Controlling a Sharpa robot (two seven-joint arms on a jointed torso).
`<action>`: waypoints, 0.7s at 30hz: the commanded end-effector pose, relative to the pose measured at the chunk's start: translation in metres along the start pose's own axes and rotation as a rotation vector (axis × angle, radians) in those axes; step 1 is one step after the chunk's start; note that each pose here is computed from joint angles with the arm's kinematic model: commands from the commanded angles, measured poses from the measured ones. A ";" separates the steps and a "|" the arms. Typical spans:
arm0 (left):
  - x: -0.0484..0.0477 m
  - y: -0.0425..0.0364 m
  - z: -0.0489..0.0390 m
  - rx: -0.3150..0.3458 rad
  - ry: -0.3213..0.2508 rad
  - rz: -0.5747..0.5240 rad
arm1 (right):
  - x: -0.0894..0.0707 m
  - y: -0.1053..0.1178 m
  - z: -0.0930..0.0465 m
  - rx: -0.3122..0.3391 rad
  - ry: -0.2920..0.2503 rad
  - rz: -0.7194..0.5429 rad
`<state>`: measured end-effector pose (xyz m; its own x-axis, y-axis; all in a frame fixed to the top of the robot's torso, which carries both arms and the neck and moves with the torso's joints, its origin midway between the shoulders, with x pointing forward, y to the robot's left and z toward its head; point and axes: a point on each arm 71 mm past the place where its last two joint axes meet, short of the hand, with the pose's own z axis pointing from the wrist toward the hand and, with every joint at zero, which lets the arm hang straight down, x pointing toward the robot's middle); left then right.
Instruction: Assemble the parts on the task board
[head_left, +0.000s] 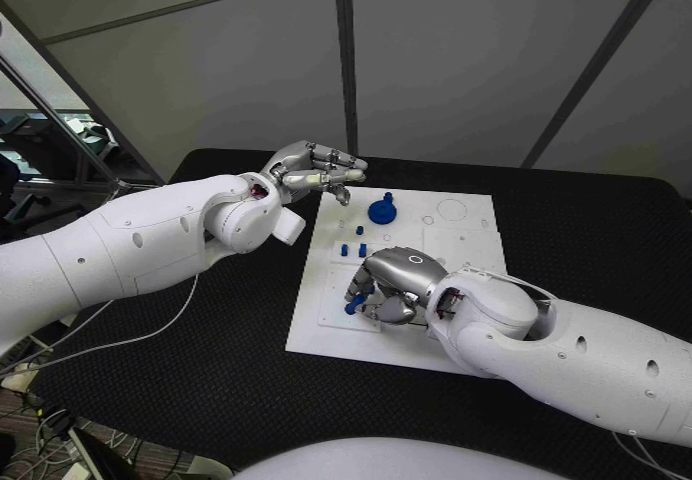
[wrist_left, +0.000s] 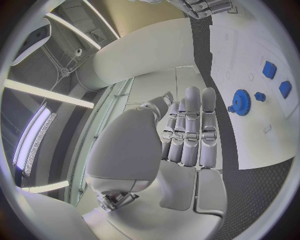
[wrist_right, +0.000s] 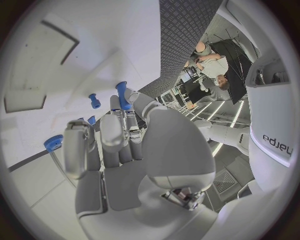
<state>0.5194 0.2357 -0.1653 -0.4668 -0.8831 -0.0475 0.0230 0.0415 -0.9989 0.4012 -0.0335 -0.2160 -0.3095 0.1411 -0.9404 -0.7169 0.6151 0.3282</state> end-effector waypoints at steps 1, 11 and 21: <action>0.0011 -0.0013 0.0005 0.004 0.011 -0.008 | 0.003 0.001 0.001 0.002 0.016 -0.043; 0.0008 -0.0012 0.0002 0.002 0.012 -0.008 | 0.007 0.007 0.002 -0.039 -0.011 -0.035; 0.0004 -0.0010 -0.0001 -0.001 0.013 -0.008 | 0.003 0.009 0.002 -0.064 -0.083 -0.010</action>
<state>0.5192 0.2364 -0.1656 -0.4684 -0.8822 -0.0471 0.0197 0.0429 -0.9989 0.3953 -0.0269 -0.2212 -0.2798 0.1476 -0.9487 -0.7443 0.5908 0.3114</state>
